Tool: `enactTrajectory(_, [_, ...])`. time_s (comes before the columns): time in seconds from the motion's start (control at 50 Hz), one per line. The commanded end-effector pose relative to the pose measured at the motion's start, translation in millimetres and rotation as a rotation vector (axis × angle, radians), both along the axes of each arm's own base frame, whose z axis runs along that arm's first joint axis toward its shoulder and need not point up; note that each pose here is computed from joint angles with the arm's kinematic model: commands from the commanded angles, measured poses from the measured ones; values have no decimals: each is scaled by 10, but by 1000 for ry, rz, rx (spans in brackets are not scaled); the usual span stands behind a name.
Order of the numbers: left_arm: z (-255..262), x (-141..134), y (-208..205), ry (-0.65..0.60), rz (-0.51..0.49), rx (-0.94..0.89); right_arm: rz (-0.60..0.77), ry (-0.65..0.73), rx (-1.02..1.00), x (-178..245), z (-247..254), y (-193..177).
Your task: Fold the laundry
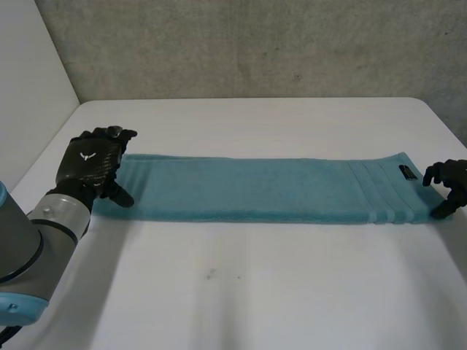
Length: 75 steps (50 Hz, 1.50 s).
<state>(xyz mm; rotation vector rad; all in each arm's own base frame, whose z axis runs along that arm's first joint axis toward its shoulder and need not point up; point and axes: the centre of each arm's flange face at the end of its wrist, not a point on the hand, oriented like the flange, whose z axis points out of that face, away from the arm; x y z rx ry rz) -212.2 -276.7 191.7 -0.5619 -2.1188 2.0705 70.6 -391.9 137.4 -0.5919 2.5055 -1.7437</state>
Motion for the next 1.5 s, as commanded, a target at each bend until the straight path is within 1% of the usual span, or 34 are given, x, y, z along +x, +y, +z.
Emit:
enactTrajectory(0.02, [-5,-6,6,0,-3,2,-1,7,16,-9,-94,-48])
enactTrajectory(0.48, [-23,0,11,-2,-2,8,-11,12,14,-57,-166,-154])
enactTrajectory(0.58, [-27,1,14,-2,-2,10,-54,36,2,-120,-136,-197])
enactTrajectory(0.68, [-32,4,18,-3,0,13,-183,120,-38,-331,-61,-290])
enactTrajectory(0.7, [-32,4,18,-3,0,13,-219,138,-48,-419,-40,-312])
enactTrajectory(0.74, [-27,4,19,-2,0,11,-345,219,-72,-772,52,-367])
enactTrajectory(0.78, [-23,4,19,-2,0,10,-368,239,-74,-843,63,-372])
enactTrajectory(0.8, [-24,5,20,-3,1,11,-393,283,-83,-949,92,-389])
enactTrajectory(0.84, [-24,4,21,-2,0,11,-396,342,-99,-1014,152,-404])
enactTrajectory(0.96, [-18,11,17,-3,4,11,-371,362,-160,-915,367,-418])
enactTrajectory(0.98, [-14,12,19,-3,4,11,-329,350,-188,-705,439,-426])
enactTrajectory(1.04, [-9,16,16,-2,6,9,-249,330,-234,-318,538,-434])
enactTrajectory(1.06, [-9,20,13,-2,7,9,-186,319,-281,-24,650,-424])
enactTrajectory(1.08, [-4,24,10,-2,9,8,-155,314,-300,122,695,-406])
enactTrajectory(1.12, [1,29,8,-2,10,7,-93,307,-333,405,770,-356])
enactTrajectory(1.14, [1,33,4,-2,12,7,-31,296,-365,682,836,-296])
enactTrajectory(1.2, [5,43,-2,-1,16,5,69,272,-423,1138,950,-173])
enactTrajectory(1.22, [5,47,-5,-1,18,5,140,255,-465,1458,1033,-57])
enactTrajectory(1.32, [10,52,-8,-1,20,4,301,202,-545,2162,1154,259])
enactTrajectory(1.34, [10,56,-11,-1,21,4,366,186,-558,2434,1094,385])
enactTrajectory(1.38, [10,56,-11,-1,21,4,433,165,-565,2716,994,526])
enactTrajectory(1.4, [10,60,-14,-1,23,4,503,145,-581,3003,920,709])
enactTrajectory(1.44, [10,64,-17,-1,24,4,563,128,-587,3238,829,883])
enactTrajectory(1.46, [10,69,-20,-1,26,4,614,114,-585,3420,726,1035])
enactTrajectory(1.5, [10,82,-30,-1,30,4,660,103,-583,3578,626,1176])
